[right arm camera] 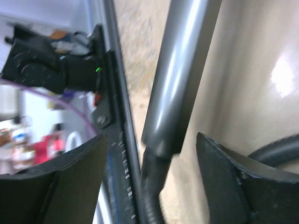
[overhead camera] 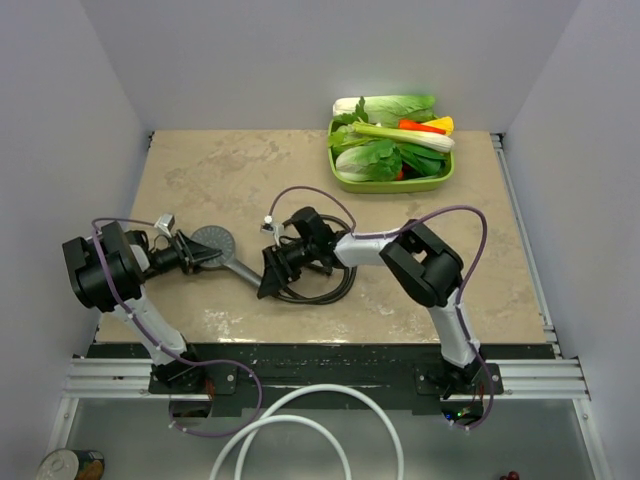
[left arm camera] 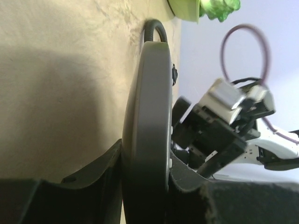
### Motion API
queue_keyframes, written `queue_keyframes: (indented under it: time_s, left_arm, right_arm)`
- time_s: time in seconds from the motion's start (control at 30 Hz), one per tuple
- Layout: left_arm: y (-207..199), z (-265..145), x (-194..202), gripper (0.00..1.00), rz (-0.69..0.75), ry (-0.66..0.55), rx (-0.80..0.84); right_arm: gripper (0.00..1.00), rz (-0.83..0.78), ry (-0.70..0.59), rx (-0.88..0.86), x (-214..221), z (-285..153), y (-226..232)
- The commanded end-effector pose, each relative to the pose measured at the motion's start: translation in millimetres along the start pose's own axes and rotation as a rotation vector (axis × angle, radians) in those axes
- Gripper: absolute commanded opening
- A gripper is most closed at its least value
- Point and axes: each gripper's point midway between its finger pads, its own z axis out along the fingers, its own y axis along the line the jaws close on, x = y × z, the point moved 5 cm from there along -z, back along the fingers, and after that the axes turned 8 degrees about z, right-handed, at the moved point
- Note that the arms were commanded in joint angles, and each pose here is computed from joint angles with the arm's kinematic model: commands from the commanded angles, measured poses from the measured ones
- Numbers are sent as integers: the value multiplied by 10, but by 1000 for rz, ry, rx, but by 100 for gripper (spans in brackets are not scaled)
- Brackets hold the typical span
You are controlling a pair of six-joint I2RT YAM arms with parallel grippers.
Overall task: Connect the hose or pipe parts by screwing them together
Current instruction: Install the bathroom fixture on the pipeline.
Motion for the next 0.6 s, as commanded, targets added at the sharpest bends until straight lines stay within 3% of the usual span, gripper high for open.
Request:
queue_keyframes:
  time_s: [0.0,0.03,0.17,0.2,0.33,0.57]
  left_arm:
    - [-192,16,55,0,20,34,100]
    - [-190,12,55,0,18,33,101]
    - [-187,5,58,0,18,32,101]
    - [-186,5,55,0,20,32,100]
    - [-159,-9,49,0,13,25,85]
    - [-109,-24,42,0,0,8,52]
  right_arm:
    - [90,-309,-74,200,-409,-261,300]
    - [98,-350,-96,248,-496,-331,371]
    - [98,-458,-147,503,-665,-622,456]
    - [98,-484,-156,635,-679,-738,424]
    - [99,-721,-123,950,-531,-746,713]
    - [92,-894,-80,1015,-73,-425,950]
